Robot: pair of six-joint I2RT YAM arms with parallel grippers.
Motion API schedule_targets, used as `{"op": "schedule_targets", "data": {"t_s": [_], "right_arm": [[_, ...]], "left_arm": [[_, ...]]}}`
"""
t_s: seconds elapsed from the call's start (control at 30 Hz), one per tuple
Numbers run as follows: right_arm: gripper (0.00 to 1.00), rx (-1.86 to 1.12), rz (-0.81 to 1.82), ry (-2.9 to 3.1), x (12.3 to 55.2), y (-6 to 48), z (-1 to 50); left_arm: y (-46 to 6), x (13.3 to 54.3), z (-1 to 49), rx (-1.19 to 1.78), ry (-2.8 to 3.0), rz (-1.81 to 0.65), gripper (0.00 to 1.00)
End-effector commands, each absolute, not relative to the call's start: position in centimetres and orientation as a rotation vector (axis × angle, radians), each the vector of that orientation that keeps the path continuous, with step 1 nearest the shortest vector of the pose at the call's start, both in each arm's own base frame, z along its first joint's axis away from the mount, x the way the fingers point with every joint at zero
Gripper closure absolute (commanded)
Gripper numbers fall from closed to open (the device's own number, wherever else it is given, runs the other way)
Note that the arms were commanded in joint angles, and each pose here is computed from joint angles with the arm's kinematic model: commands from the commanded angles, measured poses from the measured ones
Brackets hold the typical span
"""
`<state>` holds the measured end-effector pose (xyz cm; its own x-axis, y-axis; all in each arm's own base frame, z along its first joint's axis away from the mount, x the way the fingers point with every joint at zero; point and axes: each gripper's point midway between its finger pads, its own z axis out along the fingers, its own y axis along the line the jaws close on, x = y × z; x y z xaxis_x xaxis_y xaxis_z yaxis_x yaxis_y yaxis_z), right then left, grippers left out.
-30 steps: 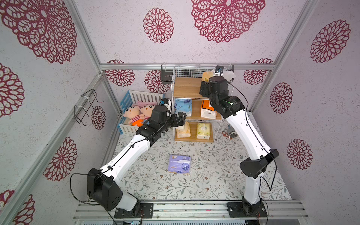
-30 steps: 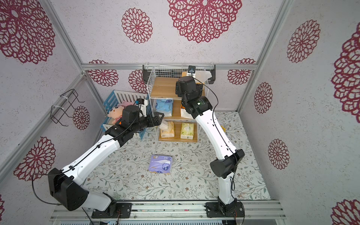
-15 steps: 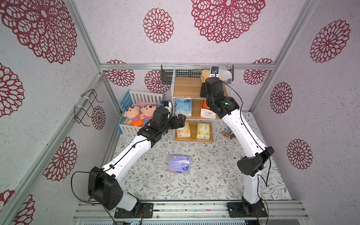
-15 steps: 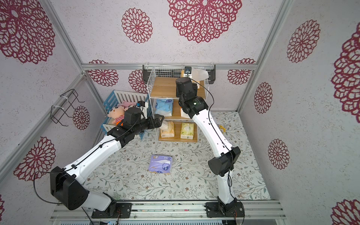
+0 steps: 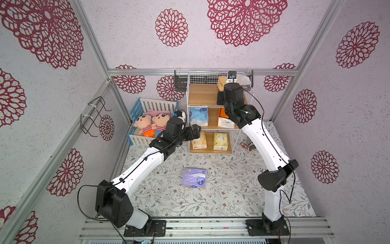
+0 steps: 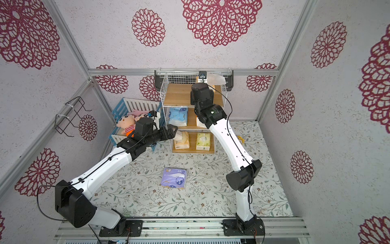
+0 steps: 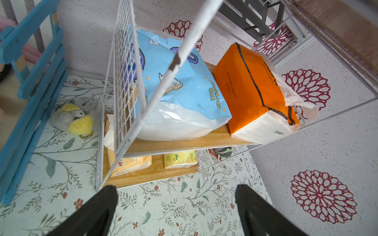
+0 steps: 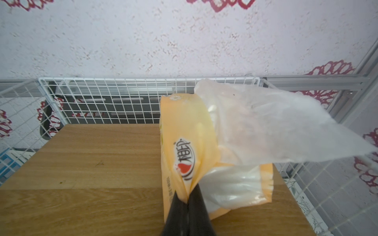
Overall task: Remove the tissue boxes from the shelf
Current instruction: Pick up a box of tissues from the shelf, then place the box of tissues at the center of the board.
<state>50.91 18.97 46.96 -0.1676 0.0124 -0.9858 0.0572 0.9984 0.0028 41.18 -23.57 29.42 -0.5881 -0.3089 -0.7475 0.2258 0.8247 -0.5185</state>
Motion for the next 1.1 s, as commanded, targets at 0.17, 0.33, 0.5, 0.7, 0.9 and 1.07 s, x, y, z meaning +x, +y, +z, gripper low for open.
{"op": "schedule_targets", "data": {"t_s": [0.17, 0.33, 0.5, 0.7, 0.9, 1.07], "right_arm": [[1.00, -0.030, 0.136, 1.632, 43.8, 18.7, 53.3], [1.00, -0.067, 0.226, 1.603, 39.3, 18.4, 53.1], [1.00, -0.112, 0.333, 1.563, 34.1, 17.8, 52.4], [1.00, -0.214, 0.466, 1.600, 28.9, 19.0, 49.0], [1.00, -0.204, 0.548, 1.708, 25.4, 18.5, 42.2], [1.00, -0.208, 0.591, 1.831, 23.9, 19.2, 35.4]], "left_arm": [[-23.0, 40.5, 31.6, -0.094, 2.021, -0.742, 0.03], [-22.7, 39.9, 32.6, -0.120, 2.004, -0.760, 0.03], [-22.1, 39.5, 33.4, -0.154, 1.984, -0.766, 0.03], [-21.3, 38.8, 34.2, -0.195, 1.970, -0.760, 0.03], [-19.6, 37.5, 34.7, -0.258, 1.947, -0.728, 0.03], [-17.8, 36.1, 36.0, -0.302, 1.918, -0.689, 0.03]]}}
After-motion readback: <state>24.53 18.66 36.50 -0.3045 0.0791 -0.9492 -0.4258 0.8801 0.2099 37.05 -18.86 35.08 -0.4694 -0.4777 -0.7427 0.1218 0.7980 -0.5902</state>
